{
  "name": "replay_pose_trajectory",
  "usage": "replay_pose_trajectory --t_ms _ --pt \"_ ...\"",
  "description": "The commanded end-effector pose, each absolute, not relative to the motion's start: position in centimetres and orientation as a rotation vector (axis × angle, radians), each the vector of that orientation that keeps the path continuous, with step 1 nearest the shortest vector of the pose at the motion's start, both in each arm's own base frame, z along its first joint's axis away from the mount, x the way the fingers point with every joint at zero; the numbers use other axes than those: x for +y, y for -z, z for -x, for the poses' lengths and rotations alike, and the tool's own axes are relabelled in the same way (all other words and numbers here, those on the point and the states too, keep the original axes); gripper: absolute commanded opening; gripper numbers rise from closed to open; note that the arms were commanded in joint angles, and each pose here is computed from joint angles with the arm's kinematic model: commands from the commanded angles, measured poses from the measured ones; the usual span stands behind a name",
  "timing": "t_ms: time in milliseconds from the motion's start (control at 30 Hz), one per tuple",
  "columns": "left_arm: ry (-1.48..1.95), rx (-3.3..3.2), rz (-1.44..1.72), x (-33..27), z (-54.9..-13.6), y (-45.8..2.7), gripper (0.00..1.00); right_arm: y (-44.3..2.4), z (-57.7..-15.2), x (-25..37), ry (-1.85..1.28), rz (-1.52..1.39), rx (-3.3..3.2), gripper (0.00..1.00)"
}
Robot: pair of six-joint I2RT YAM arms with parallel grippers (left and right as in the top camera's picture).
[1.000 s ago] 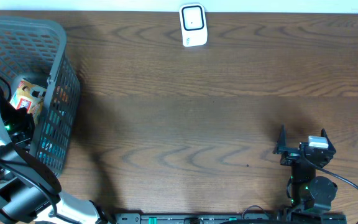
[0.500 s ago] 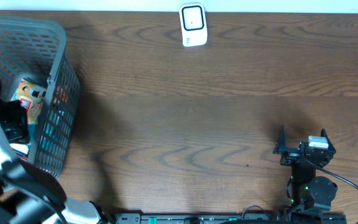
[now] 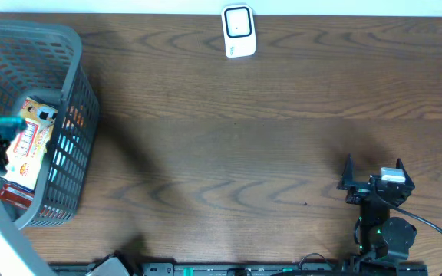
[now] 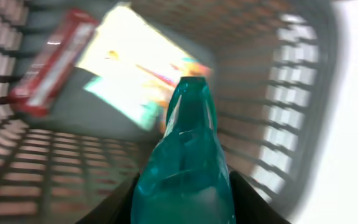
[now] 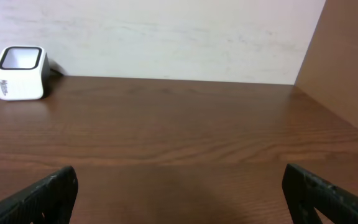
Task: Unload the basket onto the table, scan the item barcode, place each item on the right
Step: 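Grasp the teal spray bottle and lift it out of the basket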
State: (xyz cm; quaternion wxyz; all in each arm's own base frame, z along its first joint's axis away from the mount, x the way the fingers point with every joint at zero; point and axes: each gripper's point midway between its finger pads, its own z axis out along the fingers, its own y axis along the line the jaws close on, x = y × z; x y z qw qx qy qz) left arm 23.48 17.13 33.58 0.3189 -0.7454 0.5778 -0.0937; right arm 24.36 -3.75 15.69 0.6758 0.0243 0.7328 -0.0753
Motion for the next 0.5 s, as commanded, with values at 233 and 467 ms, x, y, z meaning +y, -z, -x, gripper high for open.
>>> replay_pose_trajectory --t_ms 233,467 --pt "0.743 1.610 1.492 8.1 -25.2 -41.9 0.28 -15.7 -24.3 -3.8 0.160 -0.065 1.646 0.99" --pt "0.840 1.989 1.118 -0.1 -27.9 -40.5 0.28 -15.7 -24.3 -3.8 0.160 -0.065 1.646 0.99"
